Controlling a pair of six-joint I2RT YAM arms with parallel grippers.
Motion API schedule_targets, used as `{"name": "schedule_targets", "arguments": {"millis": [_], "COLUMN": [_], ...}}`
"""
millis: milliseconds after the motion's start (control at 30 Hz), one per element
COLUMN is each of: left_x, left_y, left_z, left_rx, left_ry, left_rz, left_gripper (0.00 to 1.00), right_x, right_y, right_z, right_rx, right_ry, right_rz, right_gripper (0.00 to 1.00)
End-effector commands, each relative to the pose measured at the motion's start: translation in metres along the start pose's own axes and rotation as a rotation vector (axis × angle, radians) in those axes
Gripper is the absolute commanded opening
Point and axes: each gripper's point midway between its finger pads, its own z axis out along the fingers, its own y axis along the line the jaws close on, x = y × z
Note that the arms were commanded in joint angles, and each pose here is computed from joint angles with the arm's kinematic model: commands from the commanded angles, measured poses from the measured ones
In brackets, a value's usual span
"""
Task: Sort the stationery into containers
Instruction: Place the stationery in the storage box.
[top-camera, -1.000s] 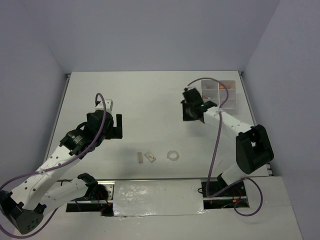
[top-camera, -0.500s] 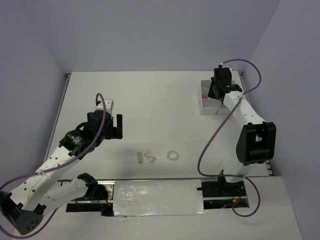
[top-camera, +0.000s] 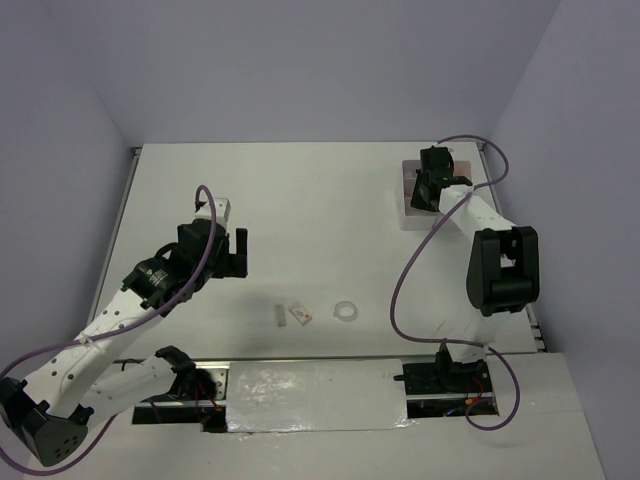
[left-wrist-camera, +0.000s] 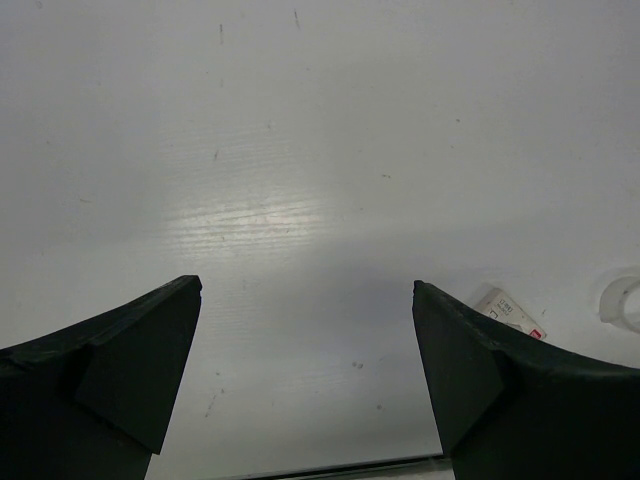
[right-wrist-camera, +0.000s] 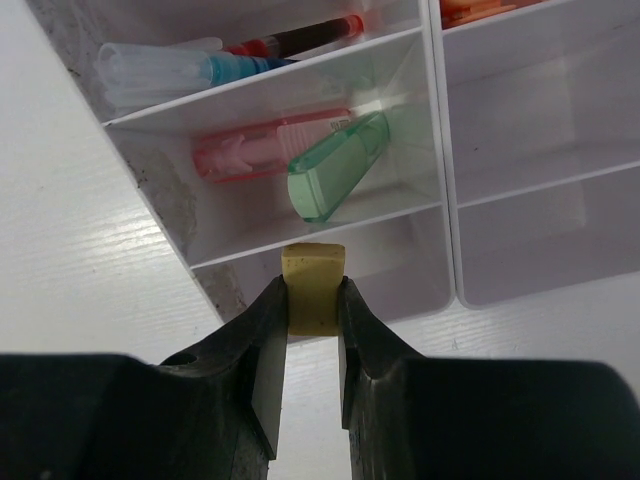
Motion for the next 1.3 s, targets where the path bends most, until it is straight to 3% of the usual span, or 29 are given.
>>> {"name": "schedule_targets", "arguments": {"millis": [0, 167, 467, 600, 767, 1000, 1200, 1267], "left_x": [-0.003, -0.002, -0.003, -0.003, -0.004, -0.005, -0.011, -0.014], "left_y": [-0.004, -0.004, -0.005, -0.005, -0.005, -0.006, 0.002, 0.018], "left_z": [0.002, 0.003, 0.001, 0.001, -0.001, -0.002, -0.006, -0.009], "left_rx": [0.018, 0.018, 0.027, 0.03, 0.033, 0.038, -0.002, -0.086], "left_ry": [-0.016, -0.01, -0.018, -0.018, -0.026, -0.029, -0.056, -0.076], "left_rz": [0.011, 0.015, 0.014, 0.013, 0.012, 0.011, -0.014, -0.047], "left_gripper": [0.99, 0.99, 0.99, 0.99, 0.99, 0.99, 0.99, 0.99], "right_x": [-0.016, -0.017, -0.01, -0.011, -0.014, -0.015, -0.019, -0.013], "right_y": [0.002, 0.004, 0.002, 0.003, 0.001, 0.005, 0.059, 0.076], "right_z": [0.008, 0.01, 0.007, 0.006, 0.003, -0.006, -0.062, -0.081], "right_rx": [-0.018, -0.021, -0.028, -0.032, -0.023, -0.043, -0.113, -0.116], "right_ry": [-0.051, -0.045, -0.043, -0.042, -0.044, -0.059, -0.163, -0.185], "right_rz": [0.027, 0.025, 0.026, 0.023, 0.022, 0.027, -0.079, -0.119], "right_gripper": [0.12, 0.16, 0.37, 0.39, 0.58, 0.62, 0.68, 0.71]}}
